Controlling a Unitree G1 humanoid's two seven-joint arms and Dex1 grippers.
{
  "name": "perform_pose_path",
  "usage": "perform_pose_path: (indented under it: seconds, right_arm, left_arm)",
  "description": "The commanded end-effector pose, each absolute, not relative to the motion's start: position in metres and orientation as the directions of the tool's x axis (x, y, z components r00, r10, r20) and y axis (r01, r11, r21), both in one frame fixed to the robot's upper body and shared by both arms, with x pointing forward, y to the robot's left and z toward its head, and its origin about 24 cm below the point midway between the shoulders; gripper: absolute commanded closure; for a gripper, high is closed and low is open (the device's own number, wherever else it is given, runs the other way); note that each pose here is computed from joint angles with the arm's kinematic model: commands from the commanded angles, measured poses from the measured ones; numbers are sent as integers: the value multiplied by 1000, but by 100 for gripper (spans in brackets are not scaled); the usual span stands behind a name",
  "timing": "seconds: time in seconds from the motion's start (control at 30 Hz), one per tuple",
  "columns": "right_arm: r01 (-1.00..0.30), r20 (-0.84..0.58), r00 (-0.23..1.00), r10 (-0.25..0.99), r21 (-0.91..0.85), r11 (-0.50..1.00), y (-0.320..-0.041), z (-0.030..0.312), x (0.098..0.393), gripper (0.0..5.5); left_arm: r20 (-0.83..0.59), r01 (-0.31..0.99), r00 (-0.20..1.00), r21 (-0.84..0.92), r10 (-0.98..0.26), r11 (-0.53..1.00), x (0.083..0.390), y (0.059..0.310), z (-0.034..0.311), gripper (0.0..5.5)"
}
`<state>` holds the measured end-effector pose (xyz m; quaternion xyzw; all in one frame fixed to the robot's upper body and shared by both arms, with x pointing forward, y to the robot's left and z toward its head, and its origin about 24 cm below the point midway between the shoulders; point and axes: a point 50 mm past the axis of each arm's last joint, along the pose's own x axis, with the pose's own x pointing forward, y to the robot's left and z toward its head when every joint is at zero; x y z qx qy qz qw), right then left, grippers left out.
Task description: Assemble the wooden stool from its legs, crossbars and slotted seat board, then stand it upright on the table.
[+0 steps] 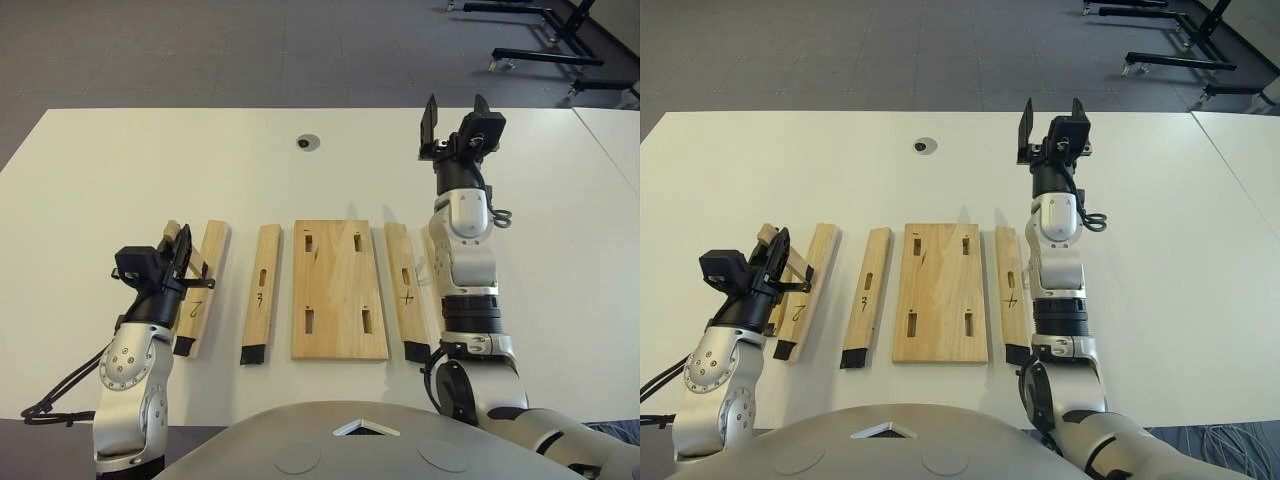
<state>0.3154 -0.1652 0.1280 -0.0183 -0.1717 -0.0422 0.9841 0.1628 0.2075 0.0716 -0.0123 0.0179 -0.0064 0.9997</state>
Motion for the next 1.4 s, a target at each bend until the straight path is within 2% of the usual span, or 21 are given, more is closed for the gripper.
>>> perform_pose_path:
  seconds: [0.03, 0.3, 0.43, 0.67, 0.77, 1.03, 1.4]
  right_arm:
    - [87, 350, 934, -69, -35, 996, -163, 132, 318, 196]
    - [77, 317, 946, -65, -26, 997, -158, 123, 317, 196]
    - [78, 293, 954, -70, -17, 997, -158, 116, 317, 196]
    - [72, 287, 956, -62, -23, 997, -154, 110, 319, 196]
    - [73, 291, 955, -65, -19, 997, -154, 110, 320, 196]
    - [81, 304, 950, -74, -9, 997, -151, 111, 321, 196]
    - [98, 322, 943, -83, -31, 995, -155, 111, 318, 196]
  left_arm:
    - [-45, 6, 999, -8, -7, 1000, 165, 210, 72, 448]
    - [75, -3, 997, -16, 5, 1000, 182, 208, 103, 323]
    - [219, 0, 976, -60, 13, 998, 194, 208, 138, 323]
    - [306, -8, 952, -26, 15, 1000, 215, 216, 173, 323]
    - [310, 9, 951, -7, -7, 1000, 220, 216, 178, 323]
    - [257, 152, 955, 11, -150, 988, 228, 190, 180, 323]
    - [245, 164, 955, 33, -167, 986, 228, 188, 181, 323]
